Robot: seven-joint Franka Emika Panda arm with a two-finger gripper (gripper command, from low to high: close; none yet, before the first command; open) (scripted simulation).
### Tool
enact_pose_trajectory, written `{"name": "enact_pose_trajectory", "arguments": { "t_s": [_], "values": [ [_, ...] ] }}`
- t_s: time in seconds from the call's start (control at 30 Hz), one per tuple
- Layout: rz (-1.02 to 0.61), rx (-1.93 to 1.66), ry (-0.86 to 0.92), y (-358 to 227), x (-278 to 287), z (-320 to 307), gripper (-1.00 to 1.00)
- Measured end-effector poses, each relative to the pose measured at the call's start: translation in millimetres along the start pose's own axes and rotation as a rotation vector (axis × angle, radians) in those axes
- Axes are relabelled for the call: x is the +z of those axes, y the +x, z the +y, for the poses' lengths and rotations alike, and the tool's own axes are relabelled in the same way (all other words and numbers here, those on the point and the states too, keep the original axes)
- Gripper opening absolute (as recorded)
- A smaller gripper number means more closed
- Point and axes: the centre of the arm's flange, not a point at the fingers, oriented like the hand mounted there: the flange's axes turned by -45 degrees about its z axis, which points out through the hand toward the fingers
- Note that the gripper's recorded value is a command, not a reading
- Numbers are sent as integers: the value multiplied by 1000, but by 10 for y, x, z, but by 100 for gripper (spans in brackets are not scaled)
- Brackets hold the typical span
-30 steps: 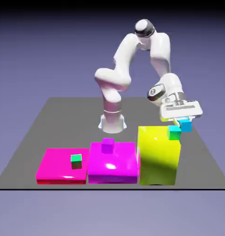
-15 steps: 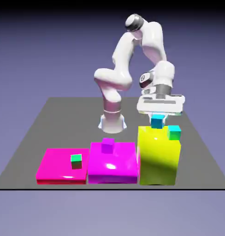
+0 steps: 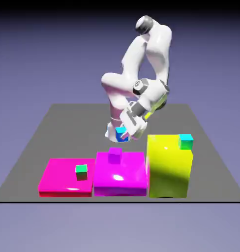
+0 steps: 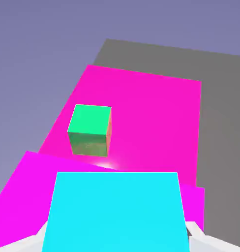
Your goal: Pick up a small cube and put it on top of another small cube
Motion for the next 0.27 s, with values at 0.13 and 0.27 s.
{"name": "enact_pose_trajectory", "arguments": {
  "t_s": [0.13,0.27],
  "values": [
    [-3,-1,0,-66,296,7,-100],
    [-9,-1,0,-95,409,19,100]
  ]
}}
